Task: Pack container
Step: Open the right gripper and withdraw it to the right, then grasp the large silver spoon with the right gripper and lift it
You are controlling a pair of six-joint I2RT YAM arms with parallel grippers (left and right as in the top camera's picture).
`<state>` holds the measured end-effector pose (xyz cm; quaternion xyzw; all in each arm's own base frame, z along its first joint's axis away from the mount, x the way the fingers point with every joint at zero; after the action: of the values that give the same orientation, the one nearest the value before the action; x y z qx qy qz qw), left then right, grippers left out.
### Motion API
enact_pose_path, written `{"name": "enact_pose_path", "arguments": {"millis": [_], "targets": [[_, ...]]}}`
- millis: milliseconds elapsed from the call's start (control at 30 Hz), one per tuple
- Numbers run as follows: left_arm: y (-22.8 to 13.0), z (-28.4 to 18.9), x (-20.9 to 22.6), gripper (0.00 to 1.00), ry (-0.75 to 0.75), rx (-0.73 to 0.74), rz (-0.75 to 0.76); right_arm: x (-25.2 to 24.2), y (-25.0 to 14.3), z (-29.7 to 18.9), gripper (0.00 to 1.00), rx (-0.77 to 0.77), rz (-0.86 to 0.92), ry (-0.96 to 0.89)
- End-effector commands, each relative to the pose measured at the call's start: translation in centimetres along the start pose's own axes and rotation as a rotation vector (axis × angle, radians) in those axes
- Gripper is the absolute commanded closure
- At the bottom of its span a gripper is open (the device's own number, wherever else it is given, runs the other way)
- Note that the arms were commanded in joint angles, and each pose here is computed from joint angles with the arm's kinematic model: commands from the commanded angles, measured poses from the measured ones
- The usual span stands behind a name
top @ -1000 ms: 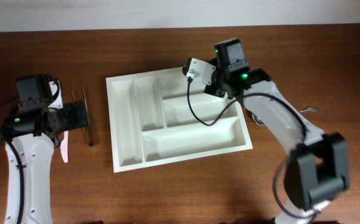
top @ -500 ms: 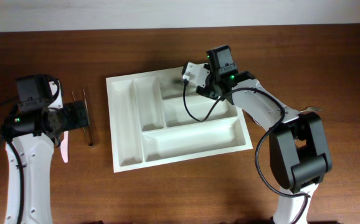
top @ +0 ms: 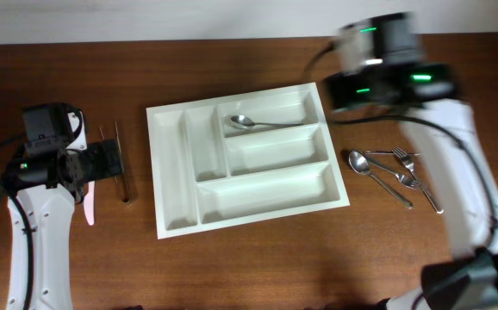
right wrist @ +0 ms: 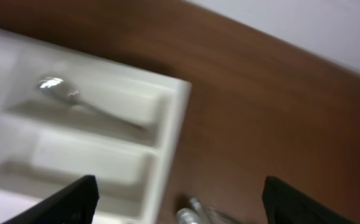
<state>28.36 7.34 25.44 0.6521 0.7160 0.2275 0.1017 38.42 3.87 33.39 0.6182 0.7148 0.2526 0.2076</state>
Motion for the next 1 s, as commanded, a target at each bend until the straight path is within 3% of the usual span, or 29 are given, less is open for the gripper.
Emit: {"name": "enact_pose_path", "arguments": {"millis": [0,67,167,300,400,533,667,967], "targets": [[0.5,-0.4,0.4,0.01,0.019,-0.014,0.009,-5.2,-2.4,1.2,0.18,0.128,0.367,-0.054],[0.5,-0.4,0.4,0.01,0.020,-0.014,0.009,-7.2,-4.0,1.7,0.22,0.216,0.492,-0.080],[0.5,-0.4,0.4,0.01,0.020,-0.014,0.009,-8.9,-6.2,3.1,0.24,0.336,0.546,-0.112],[0.5,-0.4,0.4,0.01,0.019,-0.014,0.009,-9.5,-8.7,6.0,0.09,0.451,0.443,-0.089],[0.5,-0.4,0.4,0.01,0.020,-0.014,0.009,-9.0,-10.8,8.8,0.10,0.541,0.335,-0.048],[0.5,-0.4,0.4,0.01,0.019,-0.014,0.009,-7.9,-13.5,12.0,0.29,0.641,0.161,0.026],[0.5,-0.4,0.4,0.01,0.020,-0.014,0.009,-6.9,-15.2,13.8,0.42,0.660,0.035,0.069],[0.5,-0.4,0.4,0.01,0.020,-0.014,0.009,-7.4,-16.7,14.0,0.46,0.718,-0.051,0.005]]}}
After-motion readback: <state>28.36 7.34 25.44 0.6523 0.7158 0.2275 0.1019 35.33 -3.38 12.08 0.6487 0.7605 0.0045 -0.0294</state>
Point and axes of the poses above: each gripper's point midway between its finger pads, its own z axis out along the fingers, its own x axis along the line the jaws close on, y = z × x, the point moved 9 cm from there along -z, back along the fingers, and after that the axes turned 9 degrees about z, right-handed, at the moved point
